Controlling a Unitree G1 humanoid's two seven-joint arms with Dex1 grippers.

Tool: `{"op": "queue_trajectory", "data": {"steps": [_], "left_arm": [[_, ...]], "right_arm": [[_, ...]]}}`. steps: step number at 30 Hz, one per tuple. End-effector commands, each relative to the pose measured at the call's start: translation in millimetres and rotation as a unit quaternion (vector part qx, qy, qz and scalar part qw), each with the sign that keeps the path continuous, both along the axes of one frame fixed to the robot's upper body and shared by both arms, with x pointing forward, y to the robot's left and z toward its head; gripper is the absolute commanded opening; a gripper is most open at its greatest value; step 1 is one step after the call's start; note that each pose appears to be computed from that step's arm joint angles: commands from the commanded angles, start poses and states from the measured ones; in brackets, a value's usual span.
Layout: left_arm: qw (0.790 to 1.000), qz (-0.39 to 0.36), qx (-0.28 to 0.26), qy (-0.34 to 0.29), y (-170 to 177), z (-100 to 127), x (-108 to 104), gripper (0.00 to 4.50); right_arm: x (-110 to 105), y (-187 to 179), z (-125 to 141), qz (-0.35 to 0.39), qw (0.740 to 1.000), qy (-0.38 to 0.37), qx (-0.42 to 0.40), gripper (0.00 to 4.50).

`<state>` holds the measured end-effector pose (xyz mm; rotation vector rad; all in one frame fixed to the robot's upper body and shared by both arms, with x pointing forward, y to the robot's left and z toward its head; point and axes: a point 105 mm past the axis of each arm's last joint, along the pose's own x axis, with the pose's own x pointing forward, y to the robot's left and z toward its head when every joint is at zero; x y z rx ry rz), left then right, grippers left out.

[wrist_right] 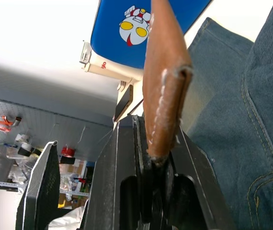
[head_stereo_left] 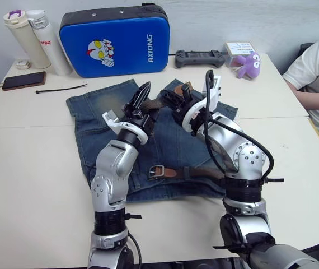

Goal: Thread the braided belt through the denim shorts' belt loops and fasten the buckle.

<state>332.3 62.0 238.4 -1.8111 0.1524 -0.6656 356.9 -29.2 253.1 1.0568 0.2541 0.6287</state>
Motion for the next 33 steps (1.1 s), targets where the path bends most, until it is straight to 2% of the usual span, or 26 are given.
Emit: {"op": "queue_trajectory", "data": {"steps": [1,5,6,11,15,17,19,22,25,28,33], "left_arm": [[1.0,0.006,-0.021,-0.016,4,10,-7,2.23],[0.999,0.009,-0.028,-0.015,5,11,-6,0.31],[0.999,0.01,-0.031,-0.014,5,11,-6,0.07],[0.999,0.016,-0.035,-0.016,7,13,-5,0.07],[0.999,0.02,-0.027,-0.021,9,13,-4,0.07],[0.999,0.023,-0.013,-0.025,16,15,-6,0.0],[0.999,0.028,0.005,-0.029,23,16,-8,0.0],[0.998,0.04,0.041,-0.033,40,16,-12,0.0],[0.992,0.061,0.098,-0.043,58,17,-20,0.0],[0.987,0.065,0.144,-0.042,64,13,-26,0.0],[0.957,0.073,0.273,-0.061,86,-5,-41,0.0]], "right_arm": [[-7,-2,16,-0.003,0.999,-0.028,0.03,0.0],[-6,-6,23,-0.008,0.997,-0.021,0.069,0.0],[-6,-7,25,-0.01,0.997,-0.02,0.078,0.0],[-8,-8,27,-0.002,0.996,-0.018,0.089,0.0],[-11,-7,24,0.009,0.998,-0.026,0.061,0.0],[-16,-10,26,0.031,0.998,-0.054,0.034,0.94],[-22,-14,26,0.055,0.996,-0.077,0.006,1.58],[-39,-21,23,0.114,0.984,-0.121,-0.066,2.99],[-61,-29,14,0.195,0.945,-0.185,-0.188,4.45],[-73,-34,11,0.242,0.906,-0.232,-0.257,4.45],[-104,-39,0,0.355,0.772,-0.351,-0.394,4.45]]}}
